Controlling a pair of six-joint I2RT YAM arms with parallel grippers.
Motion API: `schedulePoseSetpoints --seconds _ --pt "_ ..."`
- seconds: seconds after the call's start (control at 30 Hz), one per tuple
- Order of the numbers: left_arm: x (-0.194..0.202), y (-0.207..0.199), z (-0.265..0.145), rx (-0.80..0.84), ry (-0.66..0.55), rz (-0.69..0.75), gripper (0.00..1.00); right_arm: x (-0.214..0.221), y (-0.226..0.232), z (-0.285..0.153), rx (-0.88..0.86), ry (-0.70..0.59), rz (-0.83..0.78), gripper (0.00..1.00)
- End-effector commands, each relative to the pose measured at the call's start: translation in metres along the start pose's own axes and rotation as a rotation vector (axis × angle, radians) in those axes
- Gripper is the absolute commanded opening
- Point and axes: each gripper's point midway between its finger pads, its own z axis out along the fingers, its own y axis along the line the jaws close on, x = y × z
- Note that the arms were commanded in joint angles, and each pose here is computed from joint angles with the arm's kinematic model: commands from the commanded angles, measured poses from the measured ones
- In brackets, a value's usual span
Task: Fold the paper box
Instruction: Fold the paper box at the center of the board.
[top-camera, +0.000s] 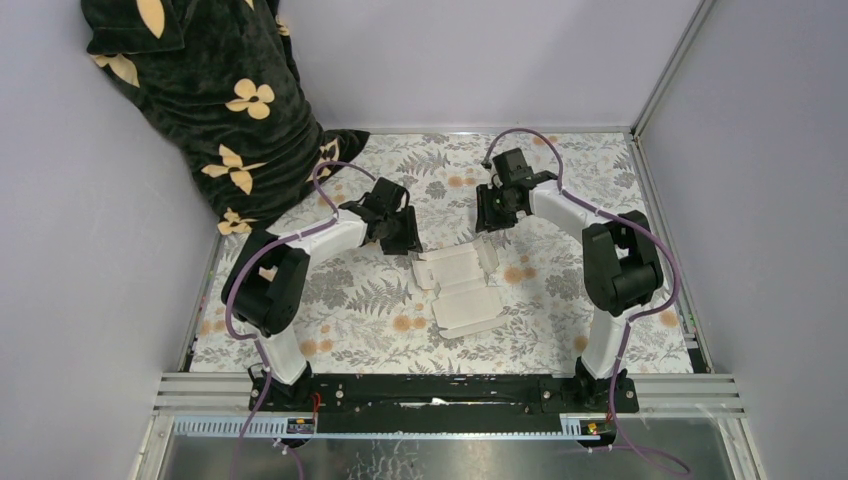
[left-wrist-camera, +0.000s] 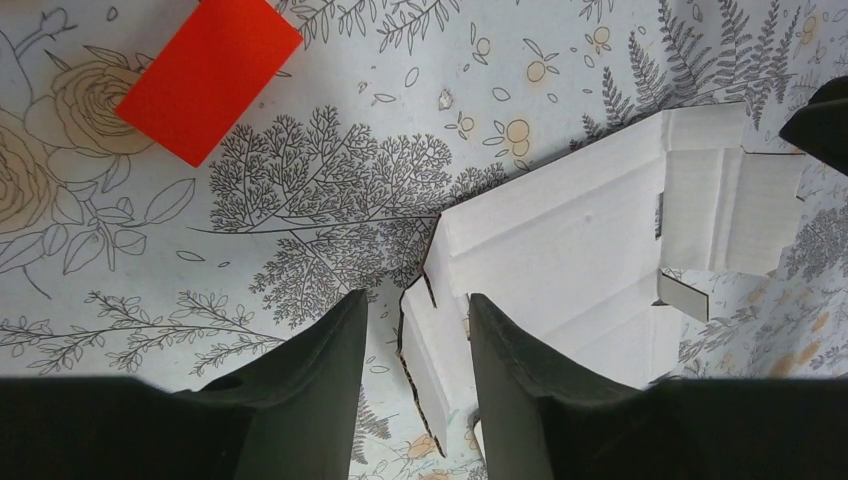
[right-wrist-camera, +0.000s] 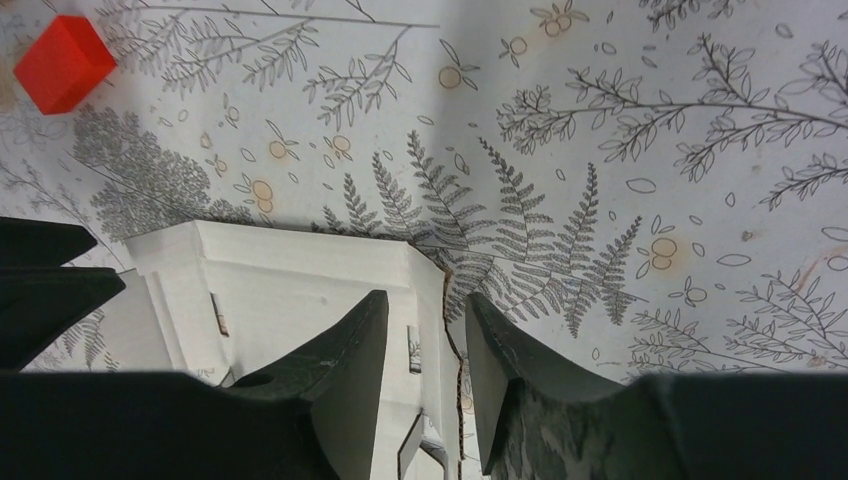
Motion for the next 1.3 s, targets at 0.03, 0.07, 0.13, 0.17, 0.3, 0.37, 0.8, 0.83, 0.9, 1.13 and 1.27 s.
schedulePoseSetpoints --seconds 0.03,0.07,0.13,0.17,0.3,0.37,0.8,0.83,0.9,1.13,1.27 --pt "-0.004 -0.010 0.007 0.067 -0.018 -0.010 0.48 0.009 -0.001 0.007 -0.013 0.020 -0.022 0.42" --pt "-0.004 -0.011 0.007 0.071 -0.017 -0.010 0.48 0.010 -0.001 0.008 -0.012 0.025 -0.022 0.41" --pt "-0.006 -0.014 0.008 0.077 -0.018 -0.010 0.48 0.012 -0.002 0.009 -0.009 0.031 -0.020 0.41" --pt "-0.006 -0.015 0.009 0.079 -0.017 -0.009 0.48 0.012 -0.002 0.010 -0.010 0.031 -0.020 0.41" --pt "-0.010 -0.017 0.011 0.082 -0.018 -0.007 0.48 0.012 -0.001 0.012 -0.019 0.035 -0.018 0.40" --pt "-0.012 -0.020 0.011 0.086 -0.018 -0.005 0.48 0.012 -0.001 0.014 -0.020 0.039 -0.018 0.39" --pt "-0.026 -0.030 0.014 0.095 -0.022 0.006 0.47 0.013 0.001 0.018 -0.030 0.053 -0.017 0.31" --pt "-0.026 -0.030 0.015 0.095 -0.021 0.005 0.47 0.013 0.001 0.018 -0.031 0.052 -0.018 0.31" --pt "-0.025 -0.031 0.016 0.097 -0.018 0.006 0.46 0.012 0.001 0.017 -0.031 0.052 -0.018 0.31" --pt "-0.023 -0.027 0.013 0.083 -0.027 0.009 0.46 0.009 0.003 0.015 -0.033 0.051 -0.018 0.29" --pt "-0.024 -0.022 0.009 0.059 -0.037 0.013 0.46 0.008 0.002 0.013 -0.028 0.051 -0.021 0.28"
